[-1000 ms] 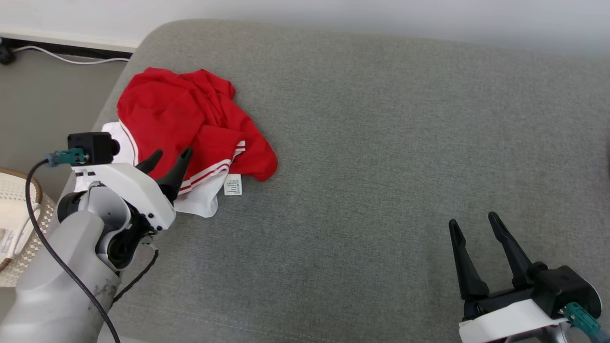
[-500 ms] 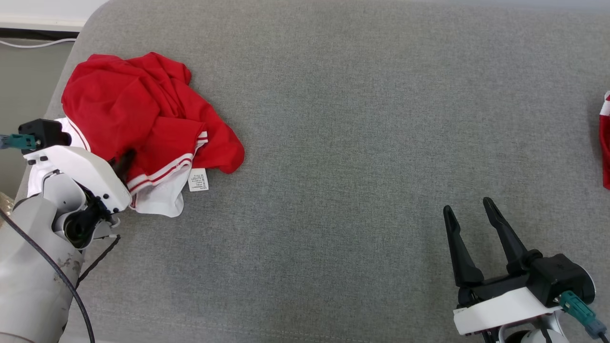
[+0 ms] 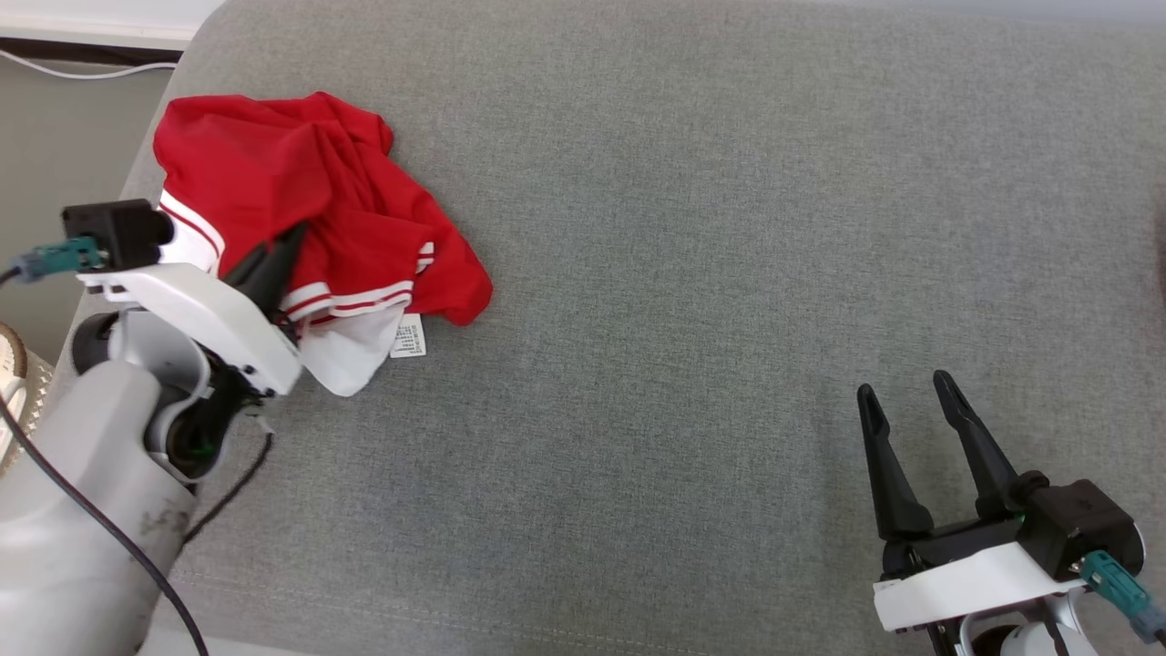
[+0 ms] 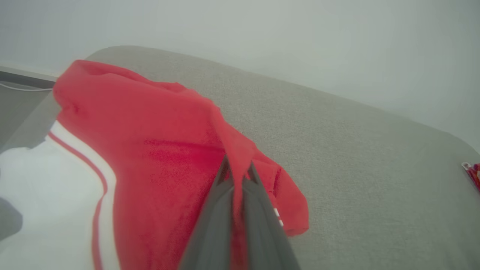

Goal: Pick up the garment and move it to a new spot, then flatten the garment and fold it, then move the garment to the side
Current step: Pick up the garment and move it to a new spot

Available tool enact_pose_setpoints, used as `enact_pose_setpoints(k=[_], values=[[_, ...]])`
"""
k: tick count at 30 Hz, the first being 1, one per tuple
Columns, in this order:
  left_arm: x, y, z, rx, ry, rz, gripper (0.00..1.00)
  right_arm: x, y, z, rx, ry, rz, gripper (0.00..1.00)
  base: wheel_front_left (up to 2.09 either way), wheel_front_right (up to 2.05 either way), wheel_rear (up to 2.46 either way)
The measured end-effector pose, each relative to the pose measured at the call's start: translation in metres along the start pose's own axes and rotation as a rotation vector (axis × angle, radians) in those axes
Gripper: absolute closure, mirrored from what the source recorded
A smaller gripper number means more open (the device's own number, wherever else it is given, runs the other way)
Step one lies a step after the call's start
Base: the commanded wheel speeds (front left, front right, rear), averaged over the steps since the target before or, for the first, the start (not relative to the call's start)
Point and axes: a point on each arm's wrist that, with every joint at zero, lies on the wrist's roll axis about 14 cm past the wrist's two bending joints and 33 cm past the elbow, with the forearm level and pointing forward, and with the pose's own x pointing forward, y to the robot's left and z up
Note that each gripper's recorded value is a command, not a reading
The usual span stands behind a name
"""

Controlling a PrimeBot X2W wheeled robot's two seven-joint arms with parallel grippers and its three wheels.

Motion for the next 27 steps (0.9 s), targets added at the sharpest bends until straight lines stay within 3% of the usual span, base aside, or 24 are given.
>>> enact_pose_setpoints(k=[9, 18, 27], values=[[0.005, -0.118, -0.029, 0.029, 0.024, -0.317, 1.0, -0.004, -0.017, 0.013, -0.004, -0.034, -0.053, 0.0, 0.0, 0.0, 0.0], [0.002, -0.232, -0.076, 0.082, 0.145, -0.595, 1.0, -0.025, -0.049, 0.025, -0.014, -0.068, -0.162, 0.0, 0.0, 0.0, 0.0], [-0.012, -0.32, -0.096, 0.136, 0.19, -0.824, 1.0, -0.048, -0.073, 0.035, -0.02, -0.094, -0.254, 0.0, 0.0, 0.0, 0.0]])
